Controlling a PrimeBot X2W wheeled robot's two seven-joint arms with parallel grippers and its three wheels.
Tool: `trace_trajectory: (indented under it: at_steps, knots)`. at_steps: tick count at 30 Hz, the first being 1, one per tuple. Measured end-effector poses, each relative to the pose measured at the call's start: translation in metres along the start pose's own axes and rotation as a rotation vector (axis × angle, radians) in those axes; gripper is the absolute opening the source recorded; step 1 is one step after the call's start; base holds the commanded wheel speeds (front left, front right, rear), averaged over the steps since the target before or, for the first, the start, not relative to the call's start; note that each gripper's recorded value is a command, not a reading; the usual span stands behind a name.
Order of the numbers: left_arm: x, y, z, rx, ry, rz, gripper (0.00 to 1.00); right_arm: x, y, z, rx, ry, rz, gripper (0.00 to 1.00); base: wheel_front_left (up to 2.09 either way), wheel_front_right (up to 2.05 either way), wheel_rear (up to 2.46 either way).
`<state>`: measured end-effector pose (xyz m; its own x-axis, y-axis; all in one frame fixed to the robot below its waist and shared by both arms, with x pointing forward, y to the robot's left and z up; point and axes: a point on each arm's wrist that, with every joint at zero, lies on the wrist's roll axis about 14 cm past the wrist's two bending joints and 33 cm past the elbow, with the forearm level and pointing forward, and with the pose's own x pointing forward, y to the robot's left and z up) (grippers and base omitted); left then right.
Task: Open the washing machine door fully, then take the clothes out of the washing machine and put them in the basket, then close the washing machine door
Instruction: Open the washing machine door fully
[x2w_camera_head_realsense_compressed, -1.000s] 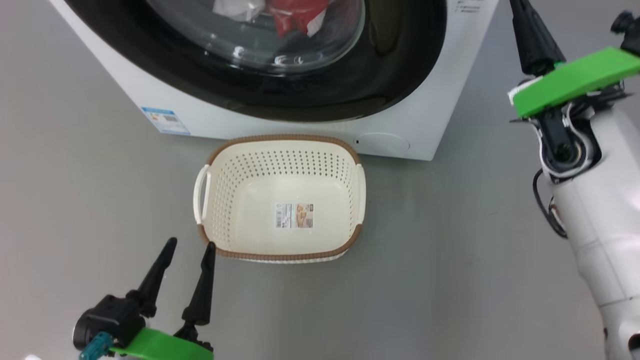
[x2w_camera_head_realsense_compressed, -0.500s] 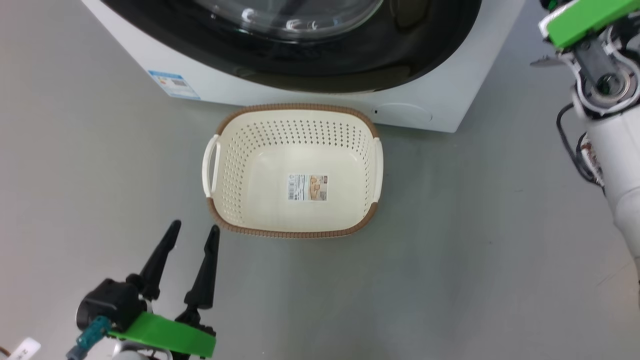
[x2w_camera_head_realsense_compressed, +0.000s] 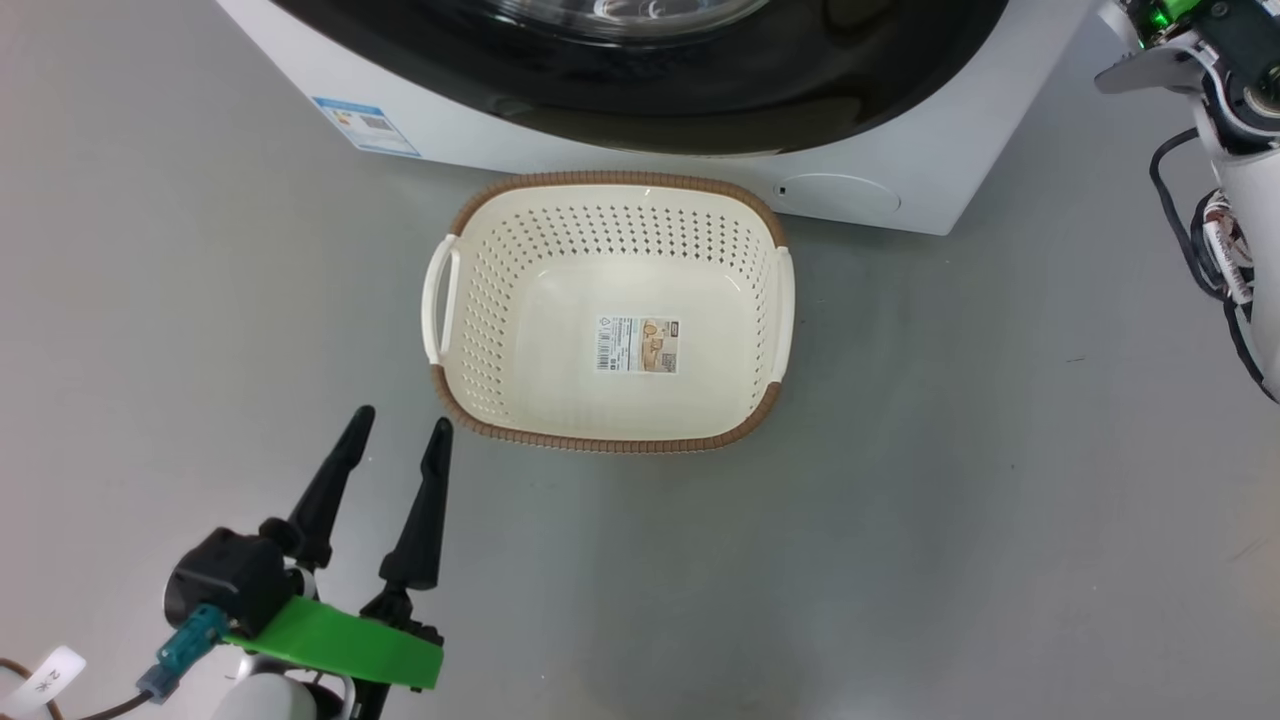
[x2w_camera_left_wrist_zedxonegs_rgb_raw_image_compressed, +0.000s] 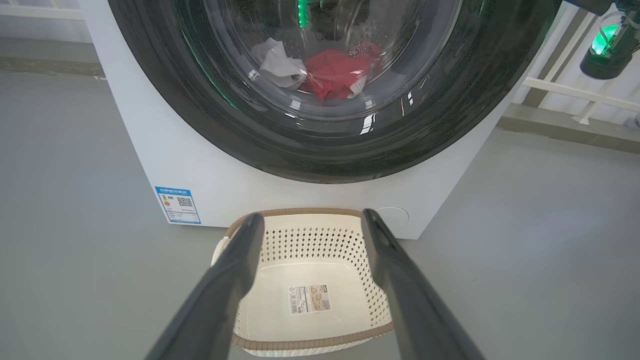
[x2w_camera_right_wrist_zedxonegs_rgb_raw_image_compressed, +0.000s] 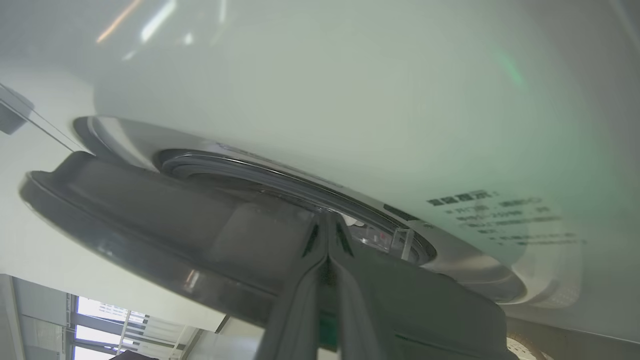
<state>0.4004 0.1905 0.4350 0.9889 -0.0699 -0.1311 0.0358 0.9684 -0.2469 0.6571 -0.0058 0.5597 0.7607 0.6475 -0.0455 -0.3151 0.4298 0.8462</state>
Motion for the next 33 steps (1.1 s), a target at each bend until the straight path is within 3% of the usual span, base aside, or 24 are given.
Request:
trace_trajectory:
  at_steps: [14,33]
  knots:
    - [-0.006,-0.010,0.009,-0.019,-0.030,-0.010,1.00,-0.001,0.015,-0.016,0.101,0.130,0.020,0.00,0.00,0.00,0.00]
    - [-0.038,-0.021,0.016,-0.016,-0.056,-0.024,1.00,-0.038,0.050,-0.075,0.092,0.325,0.058,0.00,0.00,0.00,0.00]
